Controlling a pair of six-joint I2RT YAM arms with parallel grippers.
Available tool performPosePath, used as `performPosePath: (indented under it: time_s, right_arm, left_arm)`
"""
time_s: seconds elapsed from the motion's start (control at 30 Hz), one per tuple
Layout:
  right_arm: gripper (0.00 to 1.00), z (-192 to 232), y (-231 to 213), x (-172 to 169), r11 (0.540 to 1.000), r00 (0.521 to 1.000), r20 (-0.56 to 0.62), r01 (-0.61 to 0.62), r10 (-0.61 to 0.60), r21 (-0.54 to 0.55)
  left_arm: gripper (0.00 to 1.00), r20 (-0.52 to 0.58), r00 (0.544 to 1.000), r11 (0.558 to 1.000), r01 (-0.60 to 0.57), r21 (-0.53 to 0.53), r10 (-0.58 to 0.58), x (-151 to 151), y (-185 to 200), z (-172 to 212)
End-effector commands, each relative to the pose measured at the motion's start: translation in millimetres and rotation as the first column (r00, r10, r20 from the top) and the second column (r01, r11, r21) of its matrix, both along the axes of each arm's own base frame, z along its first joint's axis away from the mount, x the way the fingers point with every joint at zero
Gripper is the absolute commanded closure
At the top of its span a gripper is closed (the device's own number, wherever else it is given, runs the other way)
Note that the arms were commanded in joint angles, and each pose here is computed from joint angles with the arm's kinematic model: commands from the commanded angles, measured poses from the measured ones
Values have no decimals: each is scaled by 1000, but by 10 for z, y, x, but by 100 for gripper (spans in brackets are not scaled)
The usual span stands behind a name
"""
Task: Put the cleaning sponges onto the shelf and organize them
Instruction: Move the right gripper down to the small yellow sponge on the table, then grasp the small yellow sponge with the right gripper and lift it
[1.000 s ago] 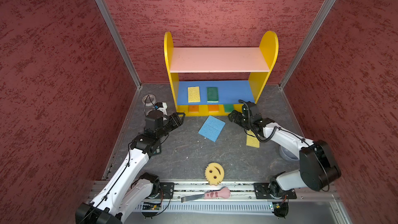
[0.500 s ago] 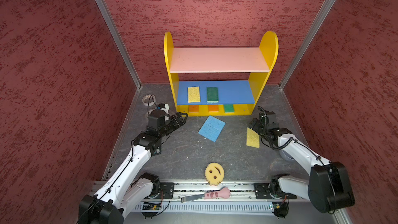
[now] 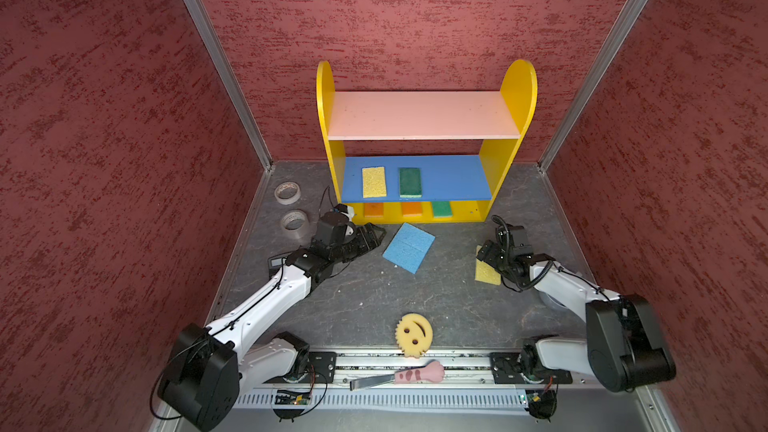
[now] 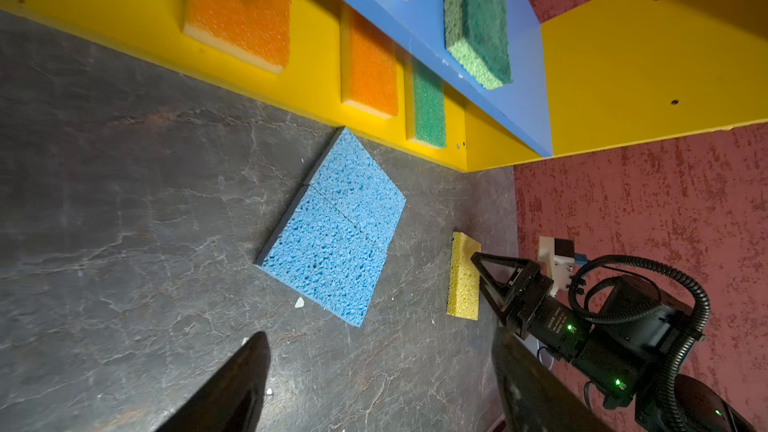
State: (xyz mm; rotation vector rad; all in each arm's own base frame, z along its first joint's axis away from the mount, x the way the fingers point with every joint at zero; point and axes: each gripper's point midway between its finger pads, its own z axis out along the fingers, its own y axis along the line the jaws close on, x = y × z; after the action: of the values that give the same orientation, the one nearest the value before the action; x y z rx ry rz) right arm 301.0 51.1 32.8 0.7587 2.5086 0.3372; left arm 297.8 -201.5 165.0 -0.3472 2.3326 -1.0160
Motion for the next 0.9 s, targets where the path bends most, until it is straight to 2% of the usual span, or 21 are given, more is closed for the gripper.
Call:
performPosePath:
  time_s: [0.0, 0.2, 0.3, 0.4, 0.53, 0.73, 0.87]
  right_arm:
    - [1, 79, 268, 154, 997, 997, 55, -64, 61, 47]
    - [1, -67, 1004, 203, 968, 969, 16, -248, 248, 23]
    - [1, -103, 1353, 224, 949, 953, 32, -303, 301, 81]
    - [1, -53, 1515, 271, 940, 947, 48, -320, 316, 119]
    - [1, 123, 1453, 303, 945, 946, 85, -319, 312, 74]
    - [2, 351, 992, 135, 966, 962, 95, -252, 257, -61]
    - [5, 353, 831, 31, 977, 972, 98, -212, 214, -37]
  left_arm:
    - [17, 50, 999, 999, 21, -34, -19, 82, -142, 166]
    - [17, 39, 999, 999, 40, -30, -38, 82, -218, 151]
    - [16, 37, 999, 999, 30, -19, -29, 65, -187, 135]
    - [17, 35, 999, 1000, 28, -12, -28, 26, -163, 125]
    - [16, 30, 999, 1000, 18, 1, -18, 12, -126, 84]
    - [16, 28, 999, 1000, 26, -5, -26, 44, -163, 58]
    - [16, 22, 999, 999, 38, -13, -38, 73, -216, 16]
